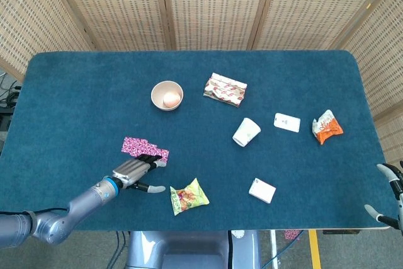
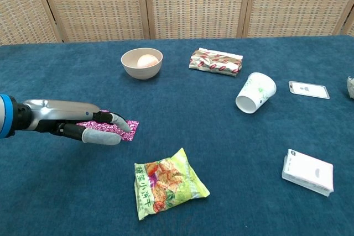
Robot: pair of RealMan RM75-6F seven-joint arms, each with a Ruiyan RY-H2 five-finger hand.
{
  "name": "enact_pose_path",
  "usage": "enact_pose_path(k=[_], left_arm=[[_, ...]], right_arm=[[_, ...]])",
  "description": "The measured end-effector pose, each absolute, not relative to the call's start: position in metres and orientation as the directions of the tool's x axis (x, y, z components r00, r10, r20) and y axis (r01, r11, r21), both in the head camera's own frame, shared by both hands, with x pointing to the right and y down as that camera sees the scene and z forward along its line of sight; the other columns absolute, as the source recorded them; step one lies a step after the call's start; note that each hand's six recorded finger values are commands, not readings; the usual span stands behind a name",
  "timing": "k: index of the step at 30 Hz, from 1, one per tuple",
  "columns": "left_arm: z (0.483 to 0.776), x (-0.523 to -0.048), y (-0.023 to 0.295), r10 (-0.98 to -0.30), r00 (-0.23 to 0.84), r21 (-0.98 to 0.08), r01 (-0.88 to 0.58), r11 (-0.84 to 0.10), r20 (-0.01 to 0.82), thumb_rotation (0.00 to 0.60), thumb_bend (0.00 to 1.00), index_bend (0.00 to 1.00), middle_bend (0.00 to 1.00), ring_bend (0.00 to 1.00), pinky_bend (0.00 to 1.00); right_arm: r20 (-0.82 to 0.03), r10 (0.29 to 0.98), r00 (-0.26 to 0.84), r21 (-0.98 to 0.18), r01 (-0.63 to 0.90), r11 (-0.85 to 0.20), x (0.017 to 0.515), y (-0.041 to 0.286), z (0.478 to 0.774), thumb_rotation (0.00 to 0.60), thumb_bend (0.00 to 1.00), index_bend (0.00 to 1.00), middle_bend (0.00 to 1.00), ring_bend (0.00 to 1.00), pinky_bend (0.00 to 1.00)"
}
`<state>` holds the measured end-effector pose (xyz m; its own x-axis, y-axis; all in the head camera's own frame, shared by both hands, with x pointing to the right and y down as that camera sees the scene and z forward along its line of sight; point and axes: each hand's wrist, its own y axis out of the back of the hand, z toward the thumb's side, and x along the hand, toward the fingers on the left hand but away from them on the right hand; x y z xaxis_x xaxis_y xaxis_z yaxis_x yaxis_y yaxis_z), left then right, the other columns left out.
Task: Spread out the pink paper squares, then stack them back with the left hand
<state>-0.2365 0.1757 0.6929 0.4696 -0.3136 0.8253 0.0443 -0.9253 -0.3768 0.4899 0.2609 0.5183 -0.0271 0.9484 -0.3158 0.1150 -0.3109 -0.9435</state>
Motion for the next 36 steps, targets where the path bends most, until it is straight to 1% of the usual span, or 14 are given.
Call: enact_pose_path(k=[5, 12, 18, 36], left_arm=[[0.704, -0.241, 0.17, -0.327, 0.44, -0.38, 0.035, -0.924, 0.836, 0.073, 0.0, 0.1, 0.0, 0.0, 0.0], [0.712, -0.235, 0.169, -0.32, 0.435, -0.373, 0.041, -0.927, 0.842, 0.075, 0.0, 0.1, 0.0, 0.0, 0.0], [0.711, -0.23, 0.172, -0.31, 0.443, -0.369, 0.049, -0.928, 0.841, 0.073, 0.0, 0.1, 0.0, 0.0, 0.0], [0.702, -0.218, 0.196, -0.253, 0.486, -0.354, 0.126, -0.927, 0.836, 0.074, 0.0, 0.1, 0.0, 0.0, 0.0]], right_arm=[[-0.315, 0.949, -0.029, -0.944, 0.114, -0.31, 0.49, 0.261, 0.518, 0.6, 0.13, 0.17, 0.2, 0.0, 0.0], [-0.313, 0.949, -0.034, -0.945, 0.113, -0.308, 0.492, 0.262, 0.516, 0.6, 0.13, 0.17, 0.2, 0.0, 0.0], [-0.313, 0.949, -0.037, -0.945, 0.112, -0.307, 0.492, 0.263, 0.516, 0.6, 0.13, 0.17, 0.2, 0.0, 0.0], [-0.312, 0.949, -0.044, -0.945, 0.117, -0.305, 0.494, 0.264, 0.516, 0.6, 0.13, 0.17, 0.2, 0.0, 0.0]])
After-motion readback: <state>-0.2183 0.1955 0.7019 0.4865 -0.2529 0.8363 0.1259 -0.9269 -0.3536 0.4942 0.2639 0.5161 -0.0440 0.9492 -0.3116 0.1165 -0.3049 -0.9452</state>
